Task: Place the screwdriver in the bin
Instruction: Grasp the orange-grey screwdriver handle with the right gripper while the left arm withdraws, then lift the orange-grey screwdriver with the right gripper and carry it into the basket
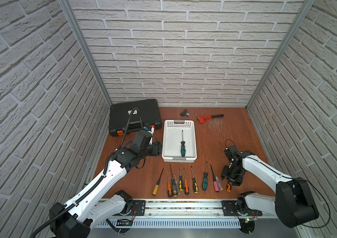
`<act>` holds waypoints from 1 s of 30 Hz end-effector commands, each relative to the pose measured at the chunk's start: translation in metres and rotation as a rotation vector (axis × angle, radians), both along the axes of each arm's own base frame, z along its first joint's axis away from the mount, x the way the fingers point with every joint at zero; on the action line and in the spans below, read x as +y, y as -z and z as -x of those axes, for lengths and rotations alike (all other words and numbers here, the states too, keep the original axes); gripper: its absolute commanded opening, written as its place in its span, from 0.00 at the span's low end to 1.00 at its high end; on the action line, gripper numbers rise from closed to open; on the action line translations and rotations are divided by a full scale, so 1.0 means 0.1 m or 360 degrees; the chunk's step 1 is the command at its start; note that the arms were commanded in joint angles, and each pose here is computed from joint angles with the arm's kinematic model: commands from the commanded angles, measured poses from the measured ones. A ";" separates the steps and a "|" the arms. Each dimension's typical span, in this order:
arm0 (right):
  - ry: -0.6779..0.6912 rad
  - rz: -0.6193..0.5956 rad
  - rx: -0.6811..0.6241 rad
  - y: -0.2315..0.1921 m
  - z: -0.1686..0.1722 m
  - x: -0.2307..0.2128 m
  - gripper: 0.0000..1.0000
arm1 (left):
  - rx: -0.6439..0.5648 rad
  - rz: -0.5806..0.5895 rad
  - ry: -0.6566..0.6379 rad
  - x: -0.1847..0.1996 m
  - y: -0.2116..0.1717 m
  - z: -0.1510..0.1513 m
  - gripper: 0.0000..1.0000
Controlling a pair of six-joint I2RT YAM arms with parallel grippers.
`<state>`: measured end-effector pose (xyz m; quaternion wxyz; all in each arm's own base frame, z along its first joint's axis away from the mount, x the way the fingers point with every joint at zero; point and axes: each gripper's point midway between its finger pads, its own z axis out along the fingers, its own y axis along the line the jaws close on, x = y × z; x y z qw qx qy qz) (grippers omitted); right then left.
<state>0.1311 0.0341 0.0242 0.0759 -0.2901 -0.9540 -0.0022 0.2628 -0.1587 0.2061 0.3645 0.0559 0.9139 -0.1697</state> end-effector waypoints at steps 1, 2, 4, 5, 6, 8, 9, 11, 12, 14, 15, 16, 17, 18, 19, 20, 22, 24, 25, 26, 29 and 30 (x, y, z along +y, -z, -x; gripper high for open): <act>0.0004 -0.0014 -0.0016 0.00 -0.02 0.01 0.56 | -0.0059 0.0028 -0.0017 0.00 -0.08 -0.07 0.72; -0.0003 -0.0017 -0.0017 0.00 -0.03 0.01 0.52 | -0.0062 0.0030 -0.0023 0.01 -0.08 -0.07 0.72; -0.0016 -0.0022 -0.0014 0.00 -0.04 0.02 0.46 | -0.0065 0.0034 -0.0032 0.02 -0.09 -0.07 0.72; -0.0019 -0.0023 -0.0015 0.00 -0.05 0.02 0.46 | -0.0066 0.0035 -0.0036 0.04 -0.10 -0.06 0.72; -0.0023 -0.0023 -0.0015 0.00 -0.05 0.02 0.46 | -0.0068 0.0034 -0.0044 0.05 -0.10 -0.06 0.72; -0.0034 -0.0023 -0.0019 0.00 -0.06 0.02 0.42 | -0.0072 0.0035 -0.0062 0.08 -0.12 -0.06 0.72; -0.0041 -0.0021 -0.0021 0.00 -0.06 0.02 0.39 | -0.0073 0.0034 -0.0073 0.10 -0.12 -0.07 0.72; -0.0055 -0.0027 -0.0031 0.00 -0.08 0.02 0.35 | -0.0074 0.0040 -0.0093 0.13 -0.14 -0.07 0.72; -0.0066 -0.0030 -0.0040 0.00 -0.10 0.03 0.30 | -0.0077 0.0044 -0.0103 0.14 -0.16 -0.08 0.72; -0.0086 -0.0055 -0.0066 0.02 -0.15 0.05 0.23 | -0.0081 0.0029 -0.0123 0.18 -0.17 -0.09 0.72; -0.0091 -0.0065 -0.0073 0.03 -0.16 0.06 0.21 | -0.0086 0.0007 -0.0141 0.22 -0.18 -0.10 0.72; -0.0097 -0.0071 -0.0074 0.04 -0.18 0.07 0.19 | -0.0091 -0.0010 -0.0162 0.26 -0.20 -0.11 0.72; -0.0109 -0.0078 -0.0074 0.05 -0.19 0.08 0.14 | -0.0098 -0.0022 -0.0180 0.30 -0.22 -0.12 0.72; -0.0119 -0.0085 -0.0073 0.06 -0.20 0.09 0.08 | -0.0100 -0.0029 -0.0197 0.33 -0.23 -0.13 0.72; -0.0126 -0.0081 -0.0072 0.07 -0.21 0.08 0.06 | -0.0100 -0.0027 -0.0210 0.35 -0.25 -0.14 0.72; -0.0131 -0.0081 -0.0075 0.07 -0.21 0.09 0.06 | -0.0105 -0.0027 -0.0227 0.39 -0.27 -0.15 0.72; -0.0138 -0.0075 -0.0103 0.04 -0.25 0.08 0.06 | -0.0112 -0.0031 -0.0252 0.43 -0.30 -0.15 0.72; -0.0147 -0.0041 -0.0180 -0.07 -0.33 0.04 0.06 | -0.0113 -0.0039 -0.0276 0.47 -0.33 -0.16 0.72; -0.0163 -0.0025 -0.0236 -0.14 -0.39 0.03 0.06 | -0.0111 -0.0042 -0.0284 0.49 -0.35 -0.15 0.72; -0.0174 -0.0001 -0.0305 -0.28 -0.47 0.01 0.06 | -0.0112 -0.0040 -0.0296 0.50 -0.37 -0.15 0.72; -0.0172 -0.0097 -0.0588 -0.77 -0.82 0.14 0.06 | -0.0093 -0.0035 -0.0312 0.52 -0.38 -0.14 0.72; -0.0180 -0.0111 -0.0661 -0.93 -0.93 0.17 0.06 | -0.0092 -0.0028 -0.0321 0.52 -0.39 -0.14 0.72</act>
